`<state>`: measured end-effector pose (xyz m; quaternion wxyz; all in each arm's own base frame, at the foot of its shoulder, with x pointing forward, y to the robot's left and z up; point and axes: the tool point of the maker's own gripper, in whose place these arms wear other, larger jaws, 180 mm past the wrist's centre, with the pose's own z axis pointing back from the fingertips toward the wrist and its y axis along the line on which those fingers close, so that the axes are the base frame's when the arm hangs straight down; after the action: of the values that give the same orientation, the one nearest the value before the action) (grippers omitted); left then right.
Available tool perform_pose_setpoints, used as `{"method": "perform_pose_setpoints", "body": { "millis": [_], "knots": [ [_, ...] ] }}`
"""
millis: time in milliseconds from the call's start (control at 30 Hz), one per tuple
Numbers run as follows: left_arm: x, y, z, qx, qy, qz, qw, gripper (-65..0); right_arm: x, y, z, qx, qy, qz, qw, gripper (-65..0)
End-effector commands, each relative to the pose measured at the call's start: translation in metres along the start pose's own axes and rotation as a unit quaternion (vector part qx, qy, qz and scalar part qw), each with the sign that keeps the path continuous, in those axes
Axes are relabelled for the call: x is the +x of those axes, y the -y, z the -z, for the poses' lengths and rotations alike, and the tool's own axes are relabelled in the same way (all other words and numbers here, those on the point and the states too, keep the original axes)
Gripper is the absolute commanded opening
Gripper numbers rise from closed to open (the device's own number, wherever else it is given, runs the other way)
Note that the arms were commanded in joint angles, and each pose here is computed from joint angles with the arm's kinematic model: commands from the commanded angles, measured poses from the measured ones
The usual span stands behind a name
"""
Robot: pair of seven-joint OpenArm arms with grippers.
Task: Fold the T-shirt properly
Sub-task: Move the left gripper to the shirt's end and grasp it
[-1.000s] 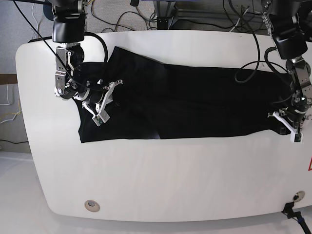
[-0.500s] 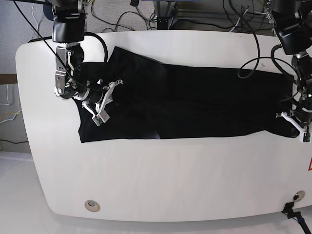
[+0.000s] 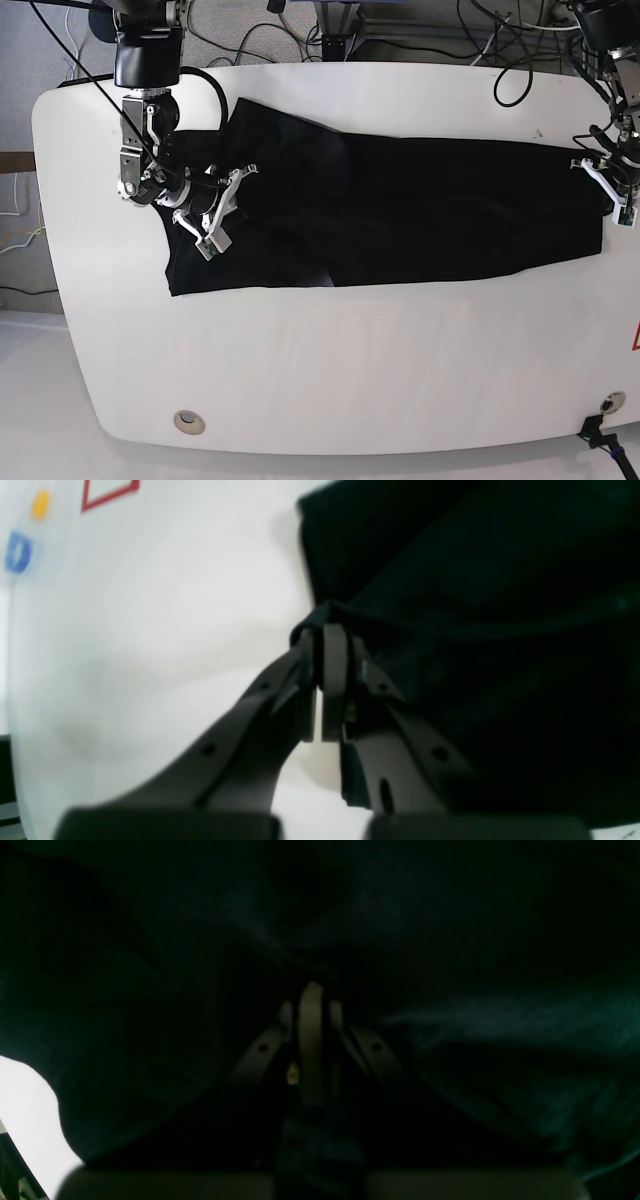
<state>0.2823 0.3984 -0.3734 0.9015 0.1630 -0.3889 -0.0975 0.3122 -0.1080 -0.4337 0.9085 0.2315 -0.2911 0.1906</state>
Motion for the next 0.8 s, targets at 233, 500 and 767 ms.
{"method": "perform_pose_setpoints", "body": {
  "millis": [233,500,767],
  "knots": [
    [0.013,-0.031,-0.010,0.024,0.014,0.027,0.999,-33.6,-0.032,0.008,0.000,-0.027,-0.077,-0.010,0.9966,-65.0],
    [0.078,-0.049,-0.025,0.034,0.113,-0.026,0.993,0.0,-0.025,0.010,0.000,-0.028,-0.072,-0.013,0.9969,-65.0],
    [0.074,-0.051,-0.024,-0.033,0.067,-0.191,0.979,0.0,-0.025,0.009,0.001,-0.028,-0.071,-0.013,0.9970,-65.0]
  ]
}}
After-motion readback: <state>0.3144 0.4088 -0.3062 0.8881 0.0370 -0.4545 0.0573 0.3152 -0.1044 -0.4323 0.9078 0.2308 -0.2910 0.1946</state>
